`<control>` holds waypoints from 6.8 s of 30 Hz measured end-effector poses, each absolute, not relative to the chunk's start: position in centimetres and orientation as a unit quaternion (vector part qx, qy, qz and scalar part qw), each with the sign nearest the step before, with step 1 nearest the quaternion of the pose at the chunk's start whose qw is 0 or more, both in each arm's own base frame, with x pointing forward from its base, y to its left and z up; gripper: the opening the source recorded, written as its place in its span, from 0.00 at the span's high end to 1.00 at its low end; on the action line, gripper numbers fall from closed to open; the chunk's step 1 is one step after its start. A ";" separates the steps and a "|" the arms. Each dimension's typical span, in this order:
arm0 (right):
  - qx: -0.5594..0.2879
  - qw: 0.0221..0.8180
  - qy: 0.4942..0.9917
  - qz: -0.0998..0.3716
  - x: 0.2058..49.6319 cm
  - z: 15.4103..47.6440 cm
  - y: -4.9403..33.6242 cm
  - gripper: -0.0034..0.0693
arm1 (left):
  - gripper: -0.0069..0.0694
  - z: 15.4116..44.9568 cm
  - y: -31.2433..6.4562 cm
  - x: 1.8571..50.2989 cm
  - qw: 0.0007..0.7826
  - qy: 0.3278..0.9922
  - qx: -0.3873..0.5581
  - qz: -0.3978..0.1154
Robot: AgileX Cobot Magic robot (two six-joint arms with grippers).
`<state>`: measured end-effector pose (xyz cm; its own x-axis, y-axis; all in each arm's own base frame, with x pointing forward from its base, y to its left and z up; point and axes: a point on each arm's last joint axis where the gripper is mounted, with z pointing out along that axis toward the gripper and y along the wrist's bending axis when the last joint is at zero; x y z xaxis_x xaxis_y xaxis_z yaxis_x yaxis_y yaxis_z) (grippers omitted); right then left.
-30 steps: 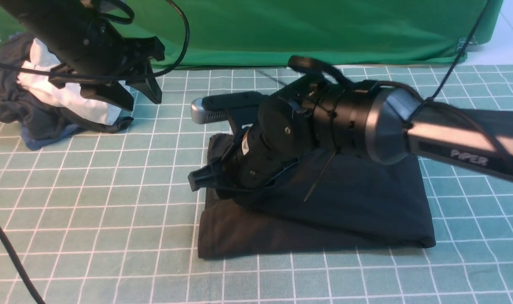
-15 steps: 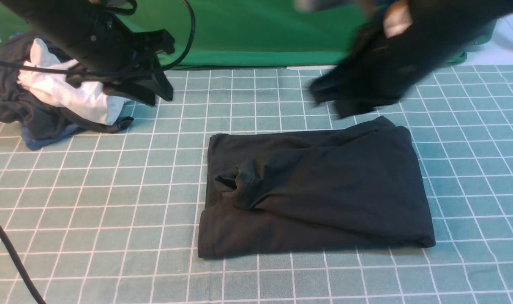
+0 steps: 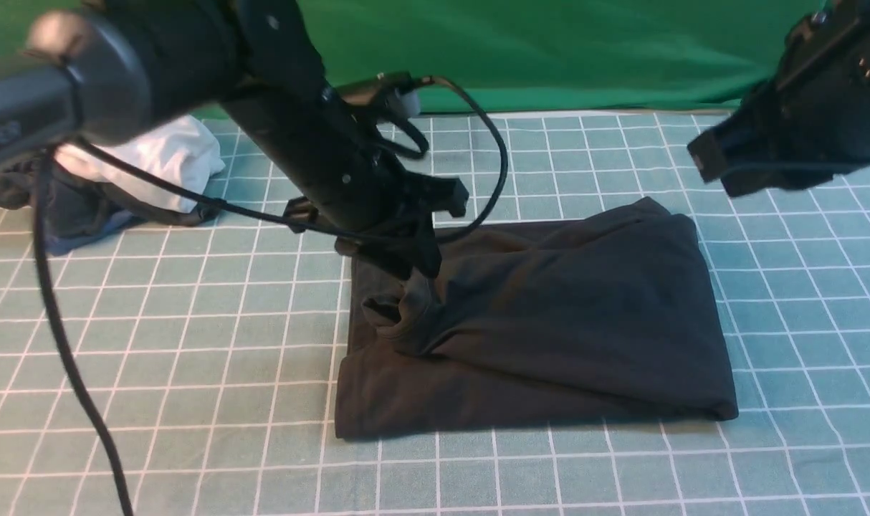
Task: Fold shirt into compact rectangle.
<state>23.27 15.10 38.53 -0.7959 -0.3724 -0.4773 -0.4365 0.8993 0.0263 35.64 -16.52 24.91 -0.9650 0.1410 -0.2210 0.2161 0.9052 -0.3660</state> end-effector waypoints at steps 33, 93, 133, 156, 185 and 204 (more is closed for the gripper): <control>-0.242 0.205 0.947 0.047 23.1 36.3 14.9 0.93 | 0.81 19.4 -13.2 38.2 0.043 0.989 0.032 -0.135; -0.235 0.609 0.742 0.152 -0.4 40.6 -0.7 0.92 | 0.34 30.5 -12.6 38.6 0.146 0.987 0.024 -0.062; -0.195 0.697 0.676 0.143 4.8 25.1 2.6 0.81 | 0.34 30.7 -13.0 39.1 0.174 0.981 0.020 -0.083; -0.109 0.648 0.753 -0.001 5.5 18.8 0.8 0.74 | 0.90 33.2 -12.5 37.3 0.182 0.973 0.125 -0.065; -0.109 0.648 0.753 -0.002 5.5 18.8 0.8 0.64 | 0.89 29.2 -4.2 9.1 0.535 0.813 0.045 -0.226; -0.110 0.648 0.754 -0.002 5.5 18.8 0.8 0.63 | 0.89 22.2 -2.2 7.4 0.638 0.749 0.172 -0.043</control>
